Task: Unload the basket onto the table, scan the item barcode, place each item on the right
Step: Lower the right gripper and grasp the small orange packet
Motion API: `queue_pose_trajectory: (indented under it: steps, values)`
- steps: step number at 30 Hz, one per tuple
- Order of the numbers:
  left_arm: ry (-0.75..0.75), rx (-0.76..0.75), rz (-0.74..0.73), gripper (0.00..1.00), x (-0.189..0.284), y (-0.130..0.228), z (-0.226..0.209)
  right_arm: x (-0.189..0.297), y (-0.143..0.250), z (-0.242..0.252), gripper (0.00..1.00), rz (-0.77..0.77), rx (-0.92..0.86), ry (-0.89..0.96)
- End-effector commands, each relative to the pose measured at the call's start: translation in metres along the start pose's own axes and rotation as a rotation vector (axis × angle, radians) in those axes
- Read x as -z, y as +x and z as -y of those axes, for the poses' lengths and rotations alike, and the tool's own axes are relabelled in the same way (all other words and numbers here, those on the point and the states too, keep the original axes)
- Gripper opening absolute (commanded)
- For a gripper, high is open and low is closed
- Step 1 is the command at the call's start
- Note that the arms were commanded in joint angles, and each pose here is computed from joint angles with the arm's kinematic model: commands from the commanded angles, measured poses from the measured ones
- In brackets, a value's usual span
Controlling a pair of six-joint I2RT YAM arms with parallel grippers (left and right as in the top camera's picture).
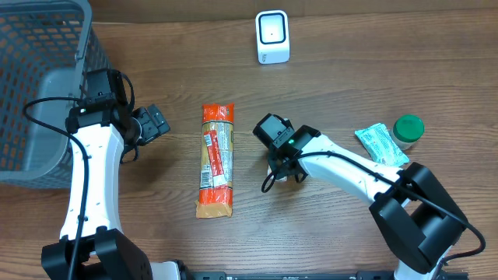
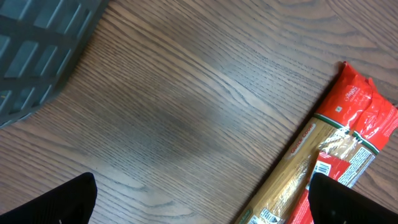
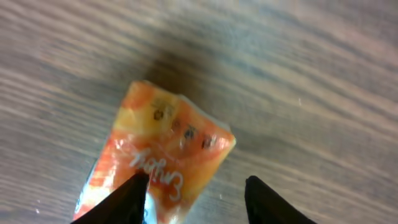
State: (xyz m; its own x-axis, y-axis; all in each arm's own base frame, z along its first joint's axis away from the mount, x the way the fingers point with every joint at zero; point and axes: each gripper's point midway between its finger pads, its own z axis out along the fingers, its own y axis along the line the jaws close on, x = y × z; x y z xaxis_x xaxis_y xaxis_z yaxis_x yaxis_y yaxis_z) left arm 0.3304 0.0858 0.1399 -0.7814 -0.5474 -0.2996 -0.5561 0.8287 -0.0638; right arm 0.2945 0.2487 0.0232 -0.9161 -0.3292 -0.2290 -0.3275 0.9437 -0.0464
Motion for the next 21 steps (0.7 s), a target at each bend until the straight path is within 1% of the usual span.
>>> queue_pose_trajectory:
  steps: [1, 5, 10, 14, 21]
  values:
    - [-0.005, 0.006, 0.004, 1.00, 0.001, -0.001, -0.001, 0.009, -0.013, 0.009, 0.47, 0.033, -0.061, -0.021]
    - [-0.005, 0.007, 0.004, 1.00, 0.001, -0.001, -0.001, 0.008, -0.010, 0.003, 0.39, -0.018, -0.110, -0.130]
    - [-0.005, 0.006, 0.004, 1.00, 0.001, -0.001, -0.001, 0.010, -0.008, -0.002, 0.38, -0.051, -0.140, -0.209]
    - [-0.005, 0.006, 0.004, 1.00, 0.001, -0.001, -0.001, 0.009, -0.011, 0.004, 0.38, -0.061, -0.227, -0.211]
    - [-0.005, 0.006, 0.004, 1.00, 0.001, -0.001, -0.001, 0.008, -0.007, 0.005, 0.38, -0.081, -0.243, -0.228]
